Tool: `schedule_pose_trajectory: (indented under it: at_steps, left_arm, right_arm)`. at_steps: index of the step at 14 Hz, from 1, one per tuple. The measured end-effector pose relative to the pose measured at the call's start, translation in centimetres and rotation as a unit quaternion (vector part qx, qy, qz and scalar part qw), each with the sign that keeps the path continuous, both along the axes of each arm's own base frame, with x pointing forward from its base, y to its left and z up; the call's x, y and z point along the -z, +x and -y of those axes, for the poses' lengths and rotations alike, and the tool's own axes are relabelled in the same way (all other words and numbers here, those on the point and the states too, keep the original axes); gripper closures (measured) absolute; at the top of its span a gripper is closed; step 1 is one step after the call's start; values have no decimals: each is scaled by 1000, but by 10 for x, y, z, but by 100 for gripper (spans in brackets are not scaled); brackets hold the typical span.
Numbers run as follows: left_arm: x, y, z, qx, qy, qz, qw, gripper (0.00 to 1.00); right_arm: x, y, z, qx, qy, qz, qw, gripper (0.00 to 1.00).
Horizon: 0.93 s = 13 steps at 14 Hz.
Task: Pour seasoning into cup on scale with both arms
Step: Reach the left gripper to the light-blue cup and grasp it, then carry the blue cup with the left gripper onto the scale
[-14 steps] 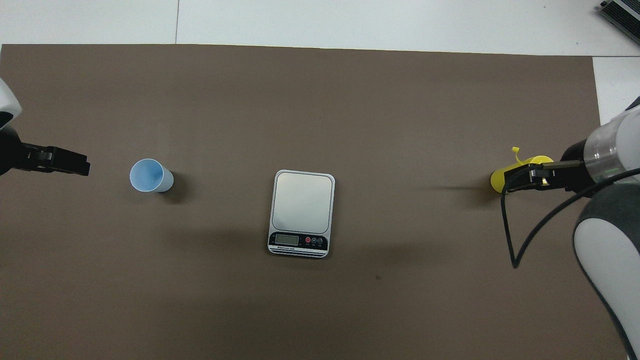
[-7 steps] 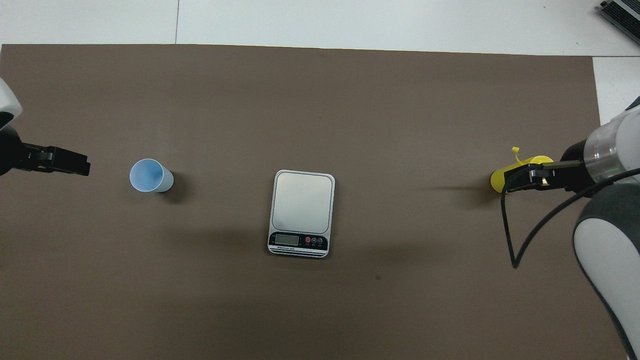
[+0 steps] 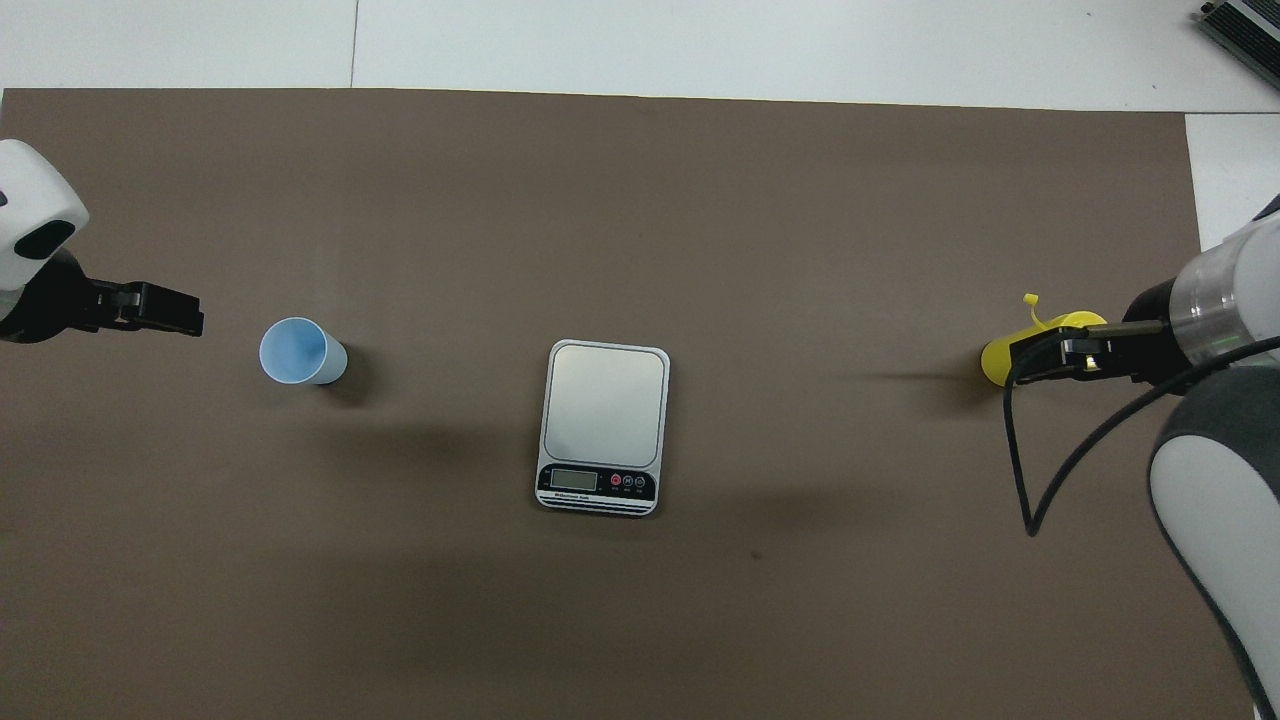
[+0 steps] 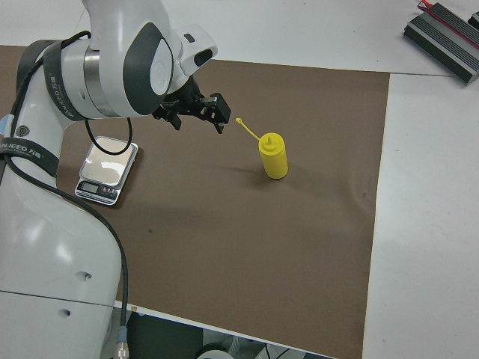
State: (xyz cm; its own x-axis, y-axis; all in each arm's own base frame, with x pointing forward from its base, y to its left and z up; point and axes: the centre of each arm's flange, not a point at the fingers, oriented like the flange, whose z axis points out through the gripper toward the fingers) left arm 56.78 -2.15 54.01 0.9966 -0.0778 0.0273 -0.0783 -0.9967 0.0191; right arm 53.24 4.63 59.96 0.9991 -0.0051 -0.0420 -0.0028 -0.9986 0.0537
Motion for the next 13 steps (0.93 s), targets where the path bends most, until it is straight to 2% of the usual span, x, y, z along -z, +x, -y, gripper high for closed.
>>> schedule_pose_trajectory:
  at_steps: [5,10,13]
  left_arm:
    - [91,7,-6,-60,-7,13,998,0]
    - [139,-2,-5,-115,-12,26,993,0]
    - [166,-6,-1,-139,-15,19,990,0]
  right_arm:
    - [0,0,0,0,0,0,1000,0]
    - [0,0,0,0,0,0,1000,0]
    - [0,0,0,0,0,0,1000,0]
